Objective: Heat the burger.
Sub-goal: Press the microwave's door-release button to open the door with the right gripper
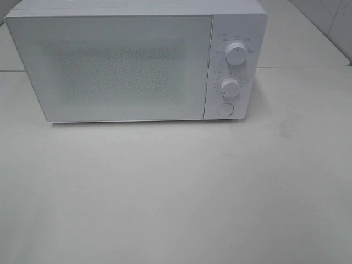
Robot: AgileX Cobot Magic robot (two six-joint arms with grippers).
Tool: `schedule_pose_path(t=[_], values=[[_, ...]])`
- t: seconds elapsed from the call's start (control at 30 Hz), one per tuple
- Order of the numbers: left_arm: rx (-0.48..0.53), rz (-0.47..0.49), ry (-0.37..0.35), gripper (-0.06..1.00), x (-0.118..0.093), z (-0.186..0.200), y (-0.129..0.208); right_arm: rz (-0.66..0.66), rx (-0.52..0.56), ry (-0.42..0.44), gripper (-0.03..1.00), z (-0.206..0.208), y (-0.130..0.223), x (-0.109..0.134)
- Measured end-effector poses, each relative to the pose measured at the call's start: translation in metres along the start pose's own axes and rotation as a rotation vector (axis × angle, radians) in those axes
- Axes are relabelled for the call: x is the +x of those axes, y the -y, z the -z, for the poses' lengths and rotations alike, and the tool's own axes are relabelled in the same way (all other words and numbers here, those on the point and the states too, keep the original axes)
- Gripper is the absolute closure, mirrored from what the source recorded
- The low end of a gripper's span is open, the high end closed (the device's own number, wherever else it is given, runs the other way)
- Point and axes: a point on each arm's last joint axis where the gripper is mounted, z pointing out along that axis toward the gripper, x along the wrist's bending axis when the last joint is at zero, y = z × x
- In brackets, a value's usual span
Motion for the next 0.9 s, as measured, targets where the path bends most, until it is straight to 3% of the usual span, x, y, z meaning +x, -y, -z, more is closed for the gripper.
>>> schedule_pose_path(t=[0.43, 0.57, 0.9], values=[[0.000, 0.000, 0.000, -0.04, 0.000, 0.000, 0.000, -0.016, -0.002, -0.033, 0.20, 0.001, -0.001, 0.003], [0.000, 0.000, 0.000, -0.04, 0.000, 0.000, 0.000, -0.044, -0.019, -0.081, 0.20, 0.002, -0.016, 0.009], [0.000, 0.000, 0.000, -0.04, 0.000, 0.000, 0.000, -0.040, -0.084, -0.075, 0.20, -0.021, -0.047, 0.010]])
